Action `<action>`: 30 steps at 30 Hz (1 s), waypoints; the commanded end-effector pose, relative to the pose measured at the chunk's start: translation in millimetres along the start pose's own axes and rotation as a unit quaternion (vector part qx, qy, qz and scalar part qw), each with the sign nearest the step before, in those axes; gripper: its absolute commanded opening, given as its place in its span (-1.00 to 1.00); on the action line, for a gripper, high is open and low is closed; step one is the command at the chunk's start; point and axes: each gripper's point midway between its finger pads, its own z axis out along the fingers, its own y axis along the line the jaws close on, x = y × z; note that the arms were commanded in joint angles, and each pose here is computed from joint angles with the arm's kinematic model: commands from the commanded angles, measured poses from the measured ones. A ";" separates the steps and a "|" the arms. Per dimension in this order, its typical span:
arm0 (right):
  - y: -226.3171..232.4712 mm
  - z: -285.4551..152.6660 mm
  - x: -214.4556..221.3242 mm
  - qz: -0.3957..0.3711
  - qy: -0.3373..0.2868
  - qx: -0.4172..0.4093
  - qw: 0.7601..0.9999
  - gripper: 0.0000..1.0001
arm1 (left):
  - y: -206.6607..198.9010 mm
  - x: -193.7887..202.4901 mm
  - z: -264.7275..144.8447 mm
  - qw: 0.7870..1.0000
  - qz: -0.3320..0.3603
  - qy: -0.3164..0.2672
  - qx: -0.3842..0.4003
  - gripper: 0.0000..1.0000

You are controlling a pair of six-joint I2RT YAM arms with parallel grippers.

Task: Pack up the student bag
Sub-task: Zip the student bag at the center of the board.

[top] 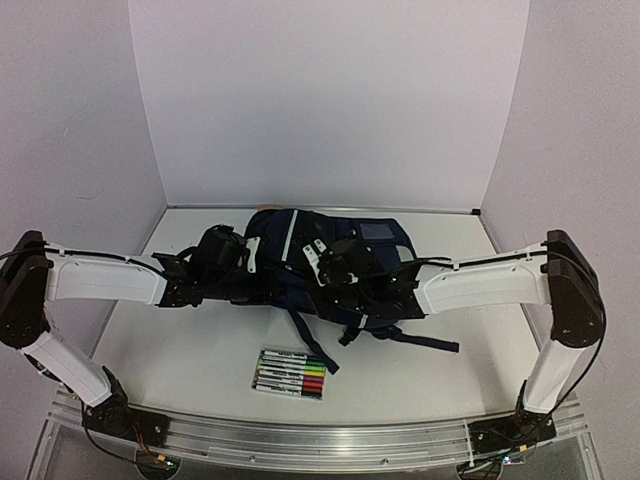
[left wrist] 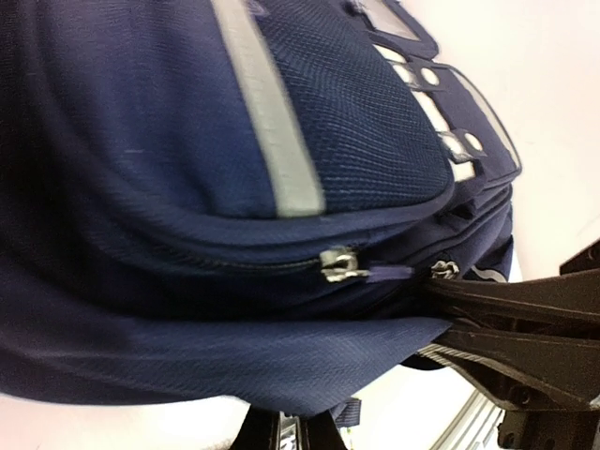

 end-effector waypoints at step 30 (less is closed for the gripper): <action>0.9 -52.3 -8.5 0.009 -0.014 -0.040 0.999 -0.80 | 53.1 -53.6 -44.2 0.998 0.051 0.040 0.017 -1.00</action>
